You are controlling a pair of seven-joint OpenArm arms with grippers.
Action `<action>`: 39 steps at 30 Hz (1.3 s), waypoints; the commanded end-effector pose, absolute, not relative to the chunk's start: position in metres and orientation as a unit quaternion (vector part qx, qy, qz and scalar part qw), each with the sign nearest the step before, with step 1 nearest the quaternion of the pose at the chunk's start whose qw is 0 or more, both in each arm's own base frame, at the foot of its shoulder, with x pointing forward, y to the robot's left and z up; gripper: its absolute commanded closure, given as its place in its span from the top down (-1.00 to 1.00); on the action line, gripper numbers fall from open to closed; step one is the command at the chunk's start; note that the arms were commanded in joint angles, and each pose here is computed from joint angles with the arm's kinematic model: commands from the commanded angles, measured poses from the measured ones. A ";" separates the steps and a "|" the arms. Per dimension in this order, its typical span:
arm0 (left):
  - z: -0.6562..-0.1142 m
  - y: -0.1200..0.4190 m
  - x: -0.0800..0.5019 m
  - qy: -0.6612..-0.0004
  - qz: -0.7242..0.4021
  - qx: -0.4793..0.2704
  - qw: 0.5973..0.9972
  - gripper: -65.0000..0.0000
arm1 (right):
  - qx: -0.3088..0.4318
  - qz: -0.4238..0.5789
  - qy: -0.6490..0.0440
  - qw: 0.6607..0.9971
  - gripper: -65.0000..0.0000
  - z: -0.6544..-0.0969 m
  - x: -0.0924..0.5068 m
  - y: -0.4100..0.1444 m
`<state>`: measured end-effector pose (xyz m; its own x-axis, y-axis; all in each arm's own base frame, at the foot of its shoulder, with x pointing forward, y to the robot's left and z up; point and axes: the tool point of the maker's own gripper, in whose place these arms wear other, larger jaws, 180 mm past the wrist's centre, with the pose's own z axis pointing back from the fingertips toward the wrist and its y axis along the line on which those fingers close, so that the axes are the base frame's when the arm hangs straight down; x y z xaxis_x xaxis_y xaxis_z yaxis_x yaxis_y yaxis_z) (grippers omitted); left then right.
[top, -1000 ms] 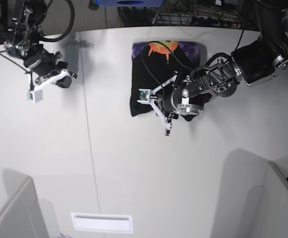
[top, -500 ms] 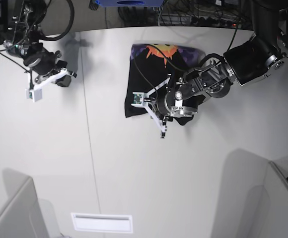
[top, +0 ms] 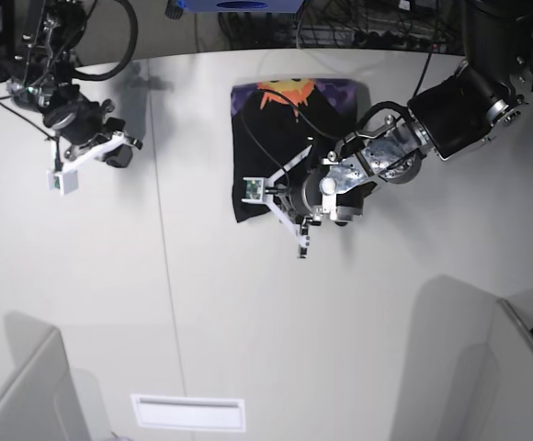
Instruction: Fold the T-shirt properly
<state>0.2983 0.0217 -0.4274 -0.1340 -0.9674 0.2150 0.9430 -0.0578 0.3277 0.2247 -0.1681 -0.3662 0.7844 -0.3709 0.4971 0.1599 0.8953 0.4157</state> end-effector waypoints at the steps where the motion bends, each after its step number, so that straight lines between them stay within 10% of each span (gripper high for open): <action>1: -0.432 0.036 0.298 -0.174 -0.735 0.054 0.653 -1.00 | 0.180 -0.135 -0.315 0.922 -1.00 -0.356 0.231 -0.169; 6: -0.426 0.035 0.307 -0.181 -0.736 0.068 0.649 -1.00 | 0.180 -0.136 -0.312 0.923 -1.00 -0.358 0.229 -0.169; 13: -0.401 0.030 0.327 -0.219 -0.722 0.076 0.652 0.21 | 0.180 -0.136 -0.311 0.923 -1.00 -0.358 0.228 -0.169; 20: -0.323 0.015 0.370 -0.325 -0.687 0.099 0.643 0.39 | 0.180 -0.136 -0.311 0.923 -1.00 -0.358 0.229 -0.168; 29: -0.216 0.029 0.380 -0.463 -0.595 0.129 0.644 0.32 | 0.172 -0.138 -0.302 0.927 -1.00 -0.362 0.217 -0.173; 34: -0.255 0.097 0.355 -0.431 -0.511 0.116 0.735 -1.00 | 0.144 -0.140 -0.277 0.940 -1.00 -0.370 0.188 -0.191; 39: -0.309 0.166 0.297 -0.366 -0.423 0.072 0.826 -1.00 | 0.107 -0.172 -0.256 0.945 -1.00 -0.377 0.158 -0.221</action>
